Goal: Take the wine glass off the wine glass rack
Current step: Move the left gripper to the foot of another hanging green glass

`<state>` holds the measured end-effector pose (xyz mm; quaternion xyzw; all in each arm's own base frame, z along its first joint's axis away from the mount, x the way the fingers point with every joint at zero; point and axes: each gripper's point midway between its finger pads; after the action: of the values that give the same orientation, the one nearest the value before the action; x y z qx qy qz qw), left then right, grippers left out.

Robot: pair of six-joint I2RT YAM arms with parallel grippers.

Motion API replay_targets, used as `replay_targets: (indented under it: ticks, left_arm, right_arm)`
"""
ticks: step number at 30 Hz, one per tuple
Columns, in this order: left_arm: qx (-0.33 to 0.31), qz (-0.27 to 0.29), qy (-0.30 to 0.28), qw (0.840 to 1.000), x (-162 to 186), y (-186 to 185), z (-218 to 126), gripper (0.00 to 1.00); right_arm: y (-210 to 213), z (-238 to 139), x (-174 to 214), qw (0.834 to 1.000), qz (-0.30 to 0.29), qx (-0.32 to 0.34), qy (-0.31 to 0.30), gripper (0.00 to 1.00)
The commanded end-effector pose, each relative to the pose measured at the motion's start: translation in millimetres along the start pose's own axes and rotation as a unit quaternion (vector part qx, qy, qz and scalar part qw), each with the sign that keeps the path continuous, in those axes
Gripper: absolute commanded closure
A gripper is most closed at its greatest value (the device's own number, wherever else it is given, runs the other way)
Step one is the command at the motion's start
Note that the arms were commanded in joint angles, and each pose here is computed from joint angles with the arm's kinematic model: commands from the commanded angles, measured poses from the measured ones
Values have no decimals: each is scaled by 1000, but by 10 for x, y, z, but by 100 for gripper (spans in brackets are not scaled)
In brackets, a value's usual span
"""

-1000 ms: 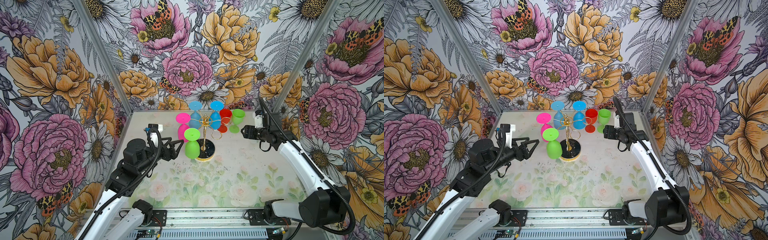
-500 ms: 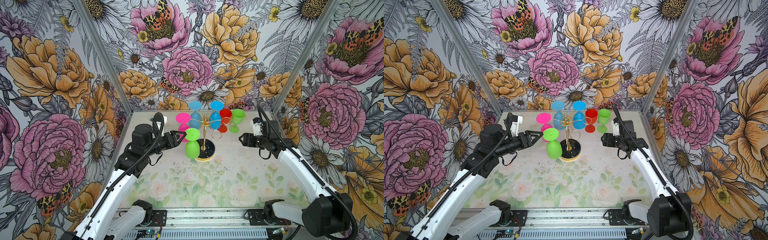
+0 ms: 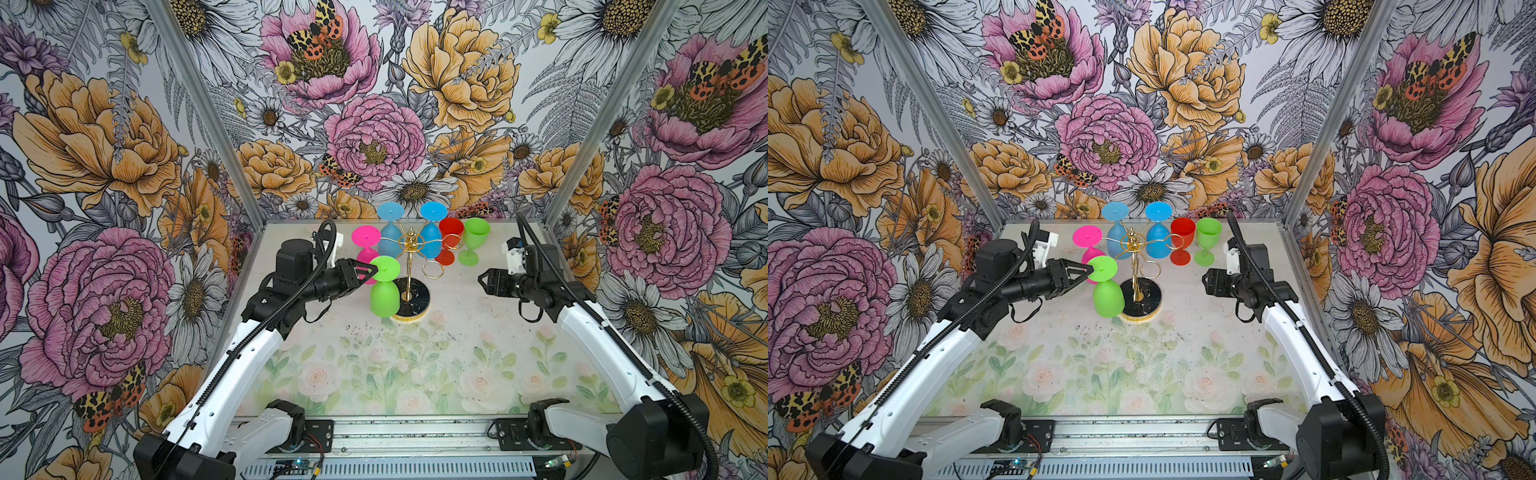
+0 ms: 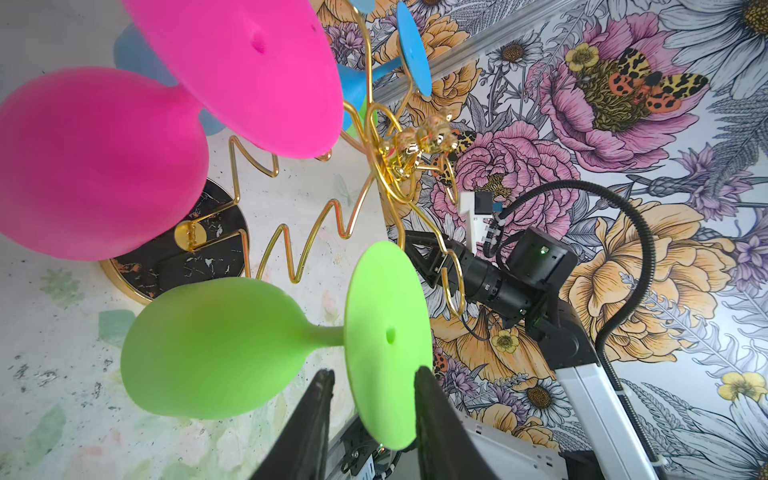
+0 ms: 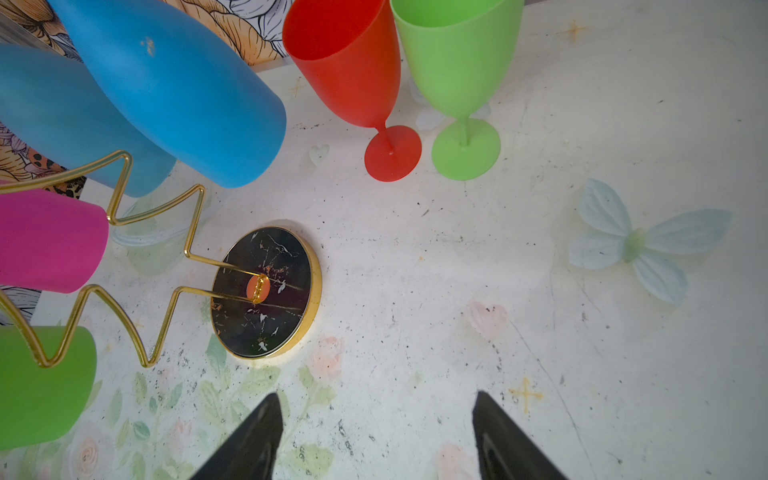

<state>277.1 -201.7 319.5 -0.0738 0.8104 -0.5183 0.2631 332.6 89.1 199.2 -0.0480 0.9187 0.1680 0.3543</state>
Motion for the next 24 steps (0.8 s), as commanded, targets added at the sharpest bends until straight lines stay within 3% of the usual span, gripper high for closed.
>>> replay_targets:
  ticks: [1, 8, 24]
  left_arm:
    - [16, 0, 4, 1000, -28, -120, -42, 70]
    - [17, -11, 12, 1000, -17, -114, -16, 72]
    - [22, -20, 6, 1000, -37, -140, -39, 88]
  right_arm:
    - [60, -56, -52, 1000, -4, -8, -19, 27]
    - [54, -79, -25, 1000, -3, -6, -21, 27]
    - [51, -104, -25, 1000, 0, -4, -25, 27]
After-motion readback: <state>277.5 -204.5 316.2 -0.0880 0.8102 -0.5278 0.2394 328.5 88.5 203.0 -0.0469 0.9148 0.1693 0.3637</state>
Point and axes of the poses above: each gripper's point midway between its finger pads, its own z axis out along the fingers, its own y axis along the line the jaws close on, x = y × z, and after that the axes turned 5 degrees about -z, right-handed
